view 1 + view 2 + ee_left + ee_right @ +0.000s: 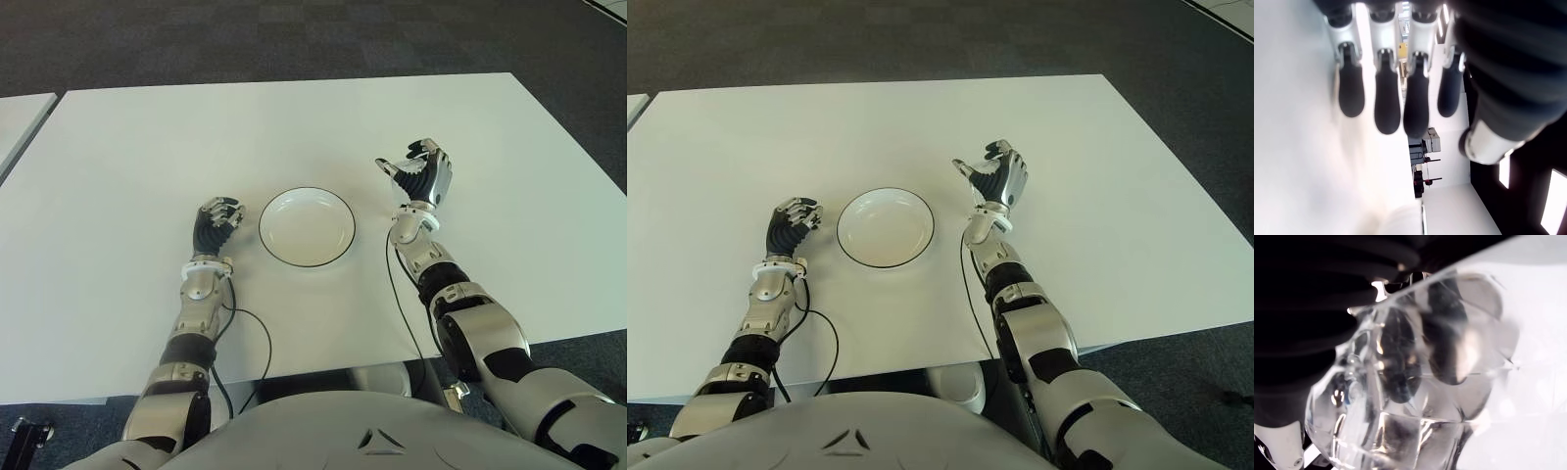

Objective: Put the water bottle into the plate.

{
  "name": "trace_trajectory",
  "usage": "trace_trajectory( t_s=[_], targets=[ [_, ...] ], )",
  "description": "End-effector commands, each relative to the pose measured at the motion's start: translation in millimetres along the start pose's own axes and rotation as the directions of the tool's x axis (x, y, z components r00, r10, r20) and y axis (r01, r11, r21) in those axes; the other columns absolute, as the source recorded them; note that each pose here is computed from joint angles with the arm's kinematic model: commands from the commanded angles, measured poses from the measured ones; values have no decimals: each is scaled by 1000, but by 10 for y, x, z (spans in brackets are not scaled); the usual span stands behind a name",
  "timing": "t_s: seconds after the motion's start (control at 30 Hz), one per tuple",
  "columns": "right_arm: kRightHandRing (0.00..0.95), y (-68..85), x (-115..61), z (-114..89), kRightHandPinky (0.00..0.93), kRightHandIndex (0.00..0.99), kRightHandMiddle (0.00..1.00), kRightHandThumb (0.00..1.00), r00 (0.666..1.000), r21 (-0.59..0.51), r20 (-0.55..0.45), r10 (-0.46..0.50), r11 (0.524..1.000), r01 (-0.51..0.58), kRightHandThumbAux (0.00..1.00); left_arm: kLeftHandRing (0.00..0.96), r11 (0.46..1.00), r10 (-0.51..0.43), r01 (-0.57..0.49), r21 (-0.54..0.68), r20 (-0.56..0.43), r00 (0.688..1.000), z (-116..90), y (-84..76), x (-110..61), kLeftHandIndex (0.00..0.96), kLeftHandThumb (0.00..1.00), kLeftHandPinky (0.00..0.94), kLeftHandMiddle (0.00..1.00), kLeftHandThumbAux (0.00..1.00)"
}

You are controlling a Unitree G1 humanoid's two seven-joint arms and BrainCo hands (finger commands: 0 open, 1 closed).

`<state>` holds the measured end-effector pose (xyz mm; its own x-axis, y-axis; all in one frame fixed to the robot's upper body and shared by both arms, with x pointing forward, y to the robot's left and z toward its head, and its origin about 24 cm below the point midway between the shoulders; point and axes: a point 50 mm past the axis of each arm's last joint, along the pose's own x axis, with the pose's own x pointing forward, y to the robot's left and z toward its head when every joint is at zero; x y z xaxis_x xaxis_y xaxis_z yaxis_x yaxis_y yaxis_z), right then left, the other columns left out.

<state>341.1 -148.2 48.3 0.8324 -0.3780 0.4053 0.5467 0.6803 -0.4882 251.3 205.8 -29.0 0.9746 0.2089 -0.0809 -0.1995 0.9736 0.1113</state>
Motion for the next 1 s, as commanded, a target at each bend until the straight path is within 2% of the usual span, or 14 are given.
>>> trace_trajectory(
  t_s=[0.03,0.37,0.5,0.77,1.0],
  targets=[
    [893,54,111,242,878,438,896,703,997,64,75,-4,998,0,727,567,1000,-1,1,3,-63,998,-118,28,-74,433,704,548,580,712],
    [896,111,149,462,881,438,899,702,988,91,153,5,996,-20,728,573,1000,7,-6,2,-58,998,-104,31,-77,433,705,552,585,712],
    [894,164,175,715,880,438,897,703,974,115,226,1,993,-27,728,575,1000,9,-9,5,-59,998,-91,28,-80,433,705,553,586,713],
    [894,170,171,768,887,438,897,706,953,127,297,55,987,-96,726,575,1000,13,-12,7,-68,998,-89,20,-87,433,705,550,586,713],
    [891,242,110,864,881,438,895,706,908,136,389,156,965,-224,725,571,1000,1,-1,5,-71,997,-93,17,-85,433,704,548,581,713]
  ],
)
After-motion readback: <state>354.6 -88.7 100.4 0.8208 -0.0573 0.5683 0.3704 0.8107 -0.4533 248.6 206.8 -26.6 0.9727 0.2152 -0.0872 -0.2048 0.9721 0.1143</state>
